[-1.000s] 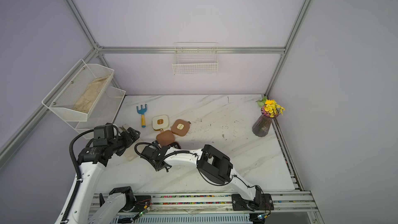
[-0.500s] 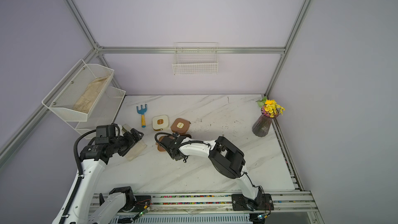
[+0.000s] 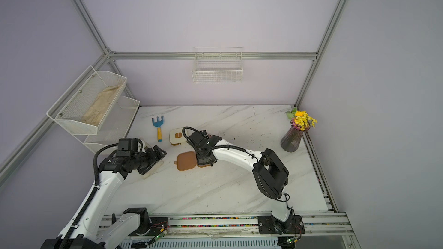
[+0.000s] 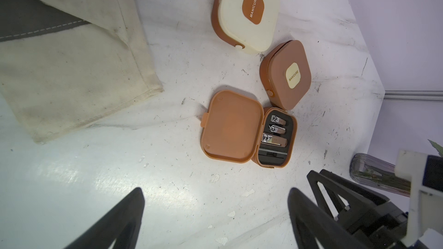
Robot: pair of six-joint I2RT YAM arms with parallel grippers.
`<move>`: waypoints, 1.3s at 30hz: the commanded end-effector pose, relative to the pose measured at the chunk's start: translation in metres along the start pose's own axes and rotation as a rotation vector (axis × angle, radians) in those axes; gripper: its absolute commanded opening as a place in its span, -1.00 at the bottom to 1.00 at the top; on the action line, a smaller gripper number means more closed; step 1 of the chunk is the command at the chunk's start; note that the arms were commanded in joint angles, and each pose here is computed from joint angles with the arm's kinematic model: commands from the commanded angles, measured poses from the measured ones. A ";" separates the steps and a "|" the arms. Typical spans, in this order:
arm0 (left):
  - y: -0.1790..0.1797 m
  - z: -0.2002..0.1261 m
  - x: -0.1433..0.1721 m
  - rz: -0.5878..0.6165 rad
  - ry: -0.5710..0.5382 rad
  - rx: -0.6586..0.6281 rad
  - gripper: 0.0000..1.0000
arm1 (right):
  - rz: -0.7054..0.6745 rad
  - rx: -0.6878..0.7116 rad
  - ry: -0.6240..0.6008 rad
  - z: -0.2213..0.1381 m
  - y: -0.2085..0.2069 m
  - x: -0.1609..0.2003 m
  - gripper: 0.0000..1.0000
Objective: Organize nail clipper sets
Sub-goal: Adjust the storage box at the center of the board.
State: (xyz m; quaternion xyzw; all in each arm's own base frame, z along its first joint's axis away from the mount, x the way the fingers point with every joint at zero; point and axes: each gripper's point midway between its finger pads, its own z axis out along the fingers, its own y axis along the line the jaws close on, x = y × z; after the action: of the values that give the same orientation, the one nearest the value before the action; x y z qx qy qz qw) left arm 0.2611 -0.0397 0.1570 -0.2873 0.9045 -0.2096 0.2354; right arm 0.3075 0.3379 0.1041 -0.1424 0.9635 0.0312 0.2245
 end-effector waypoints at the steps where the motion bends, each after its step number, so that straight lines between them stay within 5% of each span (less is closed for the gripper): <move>1: 0.004 0.010 0.006 0.000 0.010 -0.006 0.84 | -0.036 -0.003 0.088 0.021 -0.009 0.007 -0.29; 19: 0.002 0.021 0.008 0.013 0.024 -0.023 0.82 | -0.004 -0.018 0.172 0.073 -0.026 0.011 -0.44; 32: 0.005 0.024 0.014 0.019 0.034 -0.027 0.81 | 0.003 0.003 0.217 0.090 -0.032 0.027 -1.00; 39: 0.014 0.028 0.017 0.013 0.035 -0.056 0.72 | 0.030 -0.036 0.176 0.069 -0.034 0.017 -1.00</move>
State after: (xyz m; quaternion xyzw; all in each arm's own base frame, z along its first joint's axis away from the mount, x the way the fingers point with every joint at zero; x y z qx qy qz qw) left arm 0.2621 -0.0493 0.1323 -0.2789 0.9156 -0.1958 0.2136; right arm 0.3390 0.3210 0.0368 -0.1444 0.9771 0.0391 0.1513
